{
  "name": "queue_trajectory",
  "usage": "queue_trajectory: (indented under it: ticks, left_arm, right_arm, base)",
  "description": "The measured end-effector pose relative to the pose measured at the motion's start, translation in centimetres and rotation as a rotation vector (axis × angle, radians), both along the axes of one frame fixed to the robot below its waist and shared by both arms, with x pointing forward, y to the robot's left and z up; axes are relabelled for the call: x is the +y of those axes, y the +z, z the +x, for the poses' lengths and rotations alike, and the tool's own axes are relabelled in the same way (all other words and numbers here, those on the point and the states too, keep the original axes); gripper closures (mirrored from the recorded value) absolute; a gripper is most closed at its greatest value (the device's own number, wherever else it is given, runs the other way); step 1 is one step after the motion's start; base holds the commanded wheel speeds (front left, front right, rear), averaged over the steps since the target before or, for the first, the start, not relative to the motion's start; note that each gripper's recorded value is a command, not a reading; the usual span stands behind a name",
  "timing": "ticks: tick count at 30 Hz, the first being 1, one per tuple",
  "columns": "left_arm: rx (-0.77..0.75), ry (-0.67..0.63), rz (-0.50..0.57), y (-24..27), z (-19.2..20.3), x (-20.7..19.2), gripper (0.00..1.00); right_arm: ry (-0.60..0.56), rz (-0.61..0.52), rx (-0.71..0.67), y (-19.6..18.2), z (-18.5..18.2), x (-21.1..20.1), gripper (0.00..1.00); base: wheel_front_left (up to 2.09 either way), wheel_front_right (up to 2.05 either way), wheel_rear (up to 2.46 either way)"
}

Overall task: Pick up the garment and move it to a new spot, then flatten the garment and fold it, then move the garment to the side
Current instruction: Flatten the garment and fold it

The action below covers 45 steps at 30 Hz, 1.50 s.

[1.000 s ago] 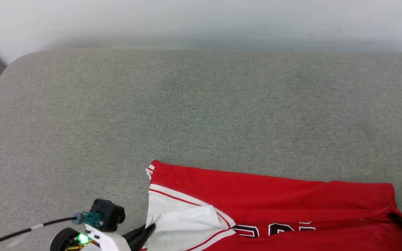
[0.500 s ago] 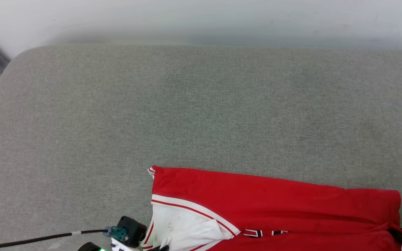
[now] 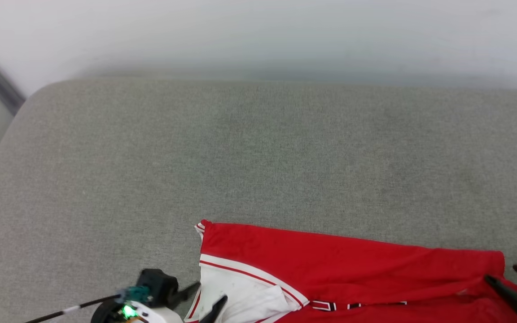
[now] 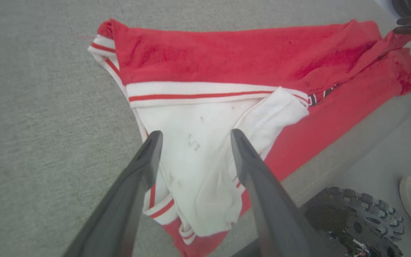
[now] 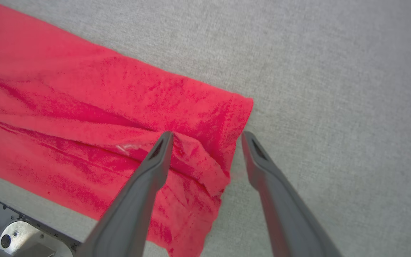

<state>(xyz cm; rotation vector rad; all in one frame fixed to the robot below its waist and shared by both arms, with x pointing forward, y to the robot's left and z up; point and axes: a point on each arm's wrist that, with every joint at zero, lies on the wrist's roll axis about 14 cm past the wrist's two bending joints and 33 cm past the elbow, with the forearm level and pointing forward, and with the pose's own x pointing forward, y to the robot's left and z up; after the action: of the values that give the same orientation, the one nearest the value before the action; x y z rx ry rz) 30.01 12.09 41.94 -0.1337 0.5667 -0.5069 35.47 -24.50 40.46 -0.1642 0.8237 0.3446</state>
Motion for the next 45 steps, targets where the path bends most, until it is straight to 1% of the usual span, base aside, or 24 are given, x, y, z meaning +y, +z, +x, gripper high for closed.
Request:
queue_trajectory:
  ticks: [4, 8, 10, 12, 14, 16, 18, 19, 21, 23, 28, 32, 38, 44, 45]
  left_arm:
    - [-0.160, 0.101, -0.051, 3.7, 1.9, 1.1, 0.00]
    - [-0.339, 0.216, -0.107, 7.5, 3.4, 2.6, 0.00]
    - [-0.433, 0.289, -0.128, 9.2, 4.0, 3.8, 0.00]
    - [-0.501, 0.352, -0.131, 10.3, 4.2, 5.0, 0.00]
    - [-0.541, 0.402, -0.111, 10.8, 4.2, 6.3, 0.00]
    - [-0.584, 0.474, -0.112, 11.8, 4.4, 7.6, 0.00]
    - [-0.625, 0.524, -0.106, 12.7, 4.4, 8.6, 0.00]
    - [-0.658, 0.544, -0.101, 13.5, 4.4, 8.9, 0.00]
    - [-0.712, 0.531, -0.073, 14.5, 4.3, 8.9, 0.00]
    - [-0.720, 0.490, -0.042, 14.1, 3.8, 8.3, 0.00]
    - [-0.719, 0.488, -0.035, 13.5, 3.6, 8.1, 0.00]
    - [-0.708, 0.471, -0.019, 12.7, 3.8, 7.9, 0.00]
    - [-0.683, 0.470, -0.022, 11.7, 4.1, 7.7, 0.00]
    - [-0.657, 0.476, -0.015, 10.7, 4.2, 7.7, 0.00]
    - [-0.657, 0.481, -0.016, 10.6, 4.2, 7.8, 0.00]
  right_arm:
    - [-0.046, 0.065, -0.112, 3.3, 1.6, 0.2, 0.00]
    - [-0.112, 0.107, -0.177, 5.6, 2.5, -0.4, 0.00]
    - [-0.141, 0.125, -0.190, 6.1, 2.7, -0.6, 0.00]
    - [-0.177, 0.137, -0.178, 5.8, 2.4, -0.8, 0.00]
    - [-0.216, 0.144, -0.150, 4.9, 1.7, -1.2, 0.00]
    - [-0.265, 0.145, -0.134, 4.2, 1.2, -1.8, 0.00]
    - [-0.312, 0.175, -0.116, 3.4, 0.6, -1.7, 0.00]
    - [-0.334, 0.193, -0.101, 2.8, 0.2, -1.5, 0.00]
    - [-0.367, 0.206, -0.070, 1.7, -0.6, -1.4, 0.00]
    - [-0.403, 0.217, -0.044, 0.8, -1.2, -1.4, 0.00]
    - [-0.466, 0.222, 0.024, -1.6, -2.4, -1.6, 0.00]
    - [-0.496, 0.248, 0.083, -3.4, -3.0, -1.0, 0.00]
    - [-0.500, 0.265, 0.124, -4.9, -2.8, -0.4, 0.00]
    - [-0.473, 0.299, 0.138, -5.3, -2.1, 0.9, 0.00]
    - [-0.466, 0.300, 0.136, -5.3, -2.1, 1.0, 0.21]
  base:
    - [0.00, 0.00, 0.00]
    - [0.00, 0.00, 0.00]
    - [0.00, 0.00, 0.00]
    - [0.00, 0.00, 0.00]
    - [0.00, 0.00, 0.00]
    - [0.00, 0.00, 0.00]
    - [0.00, 0.00, 0.00]
    - [0.00, 0.00, 0.00]
    - [0.00, 0.00, 0.00]
    - [0.00, 0.00, 0.00]
    - [0.00, 0.00, 0.00]
    - [0.00, 0.00, 0.00]
    - [0.00, 0.00, 0.00]
    - [0.00, 0.00, 0.00]
    - [0.00, 0.00, 0.00]
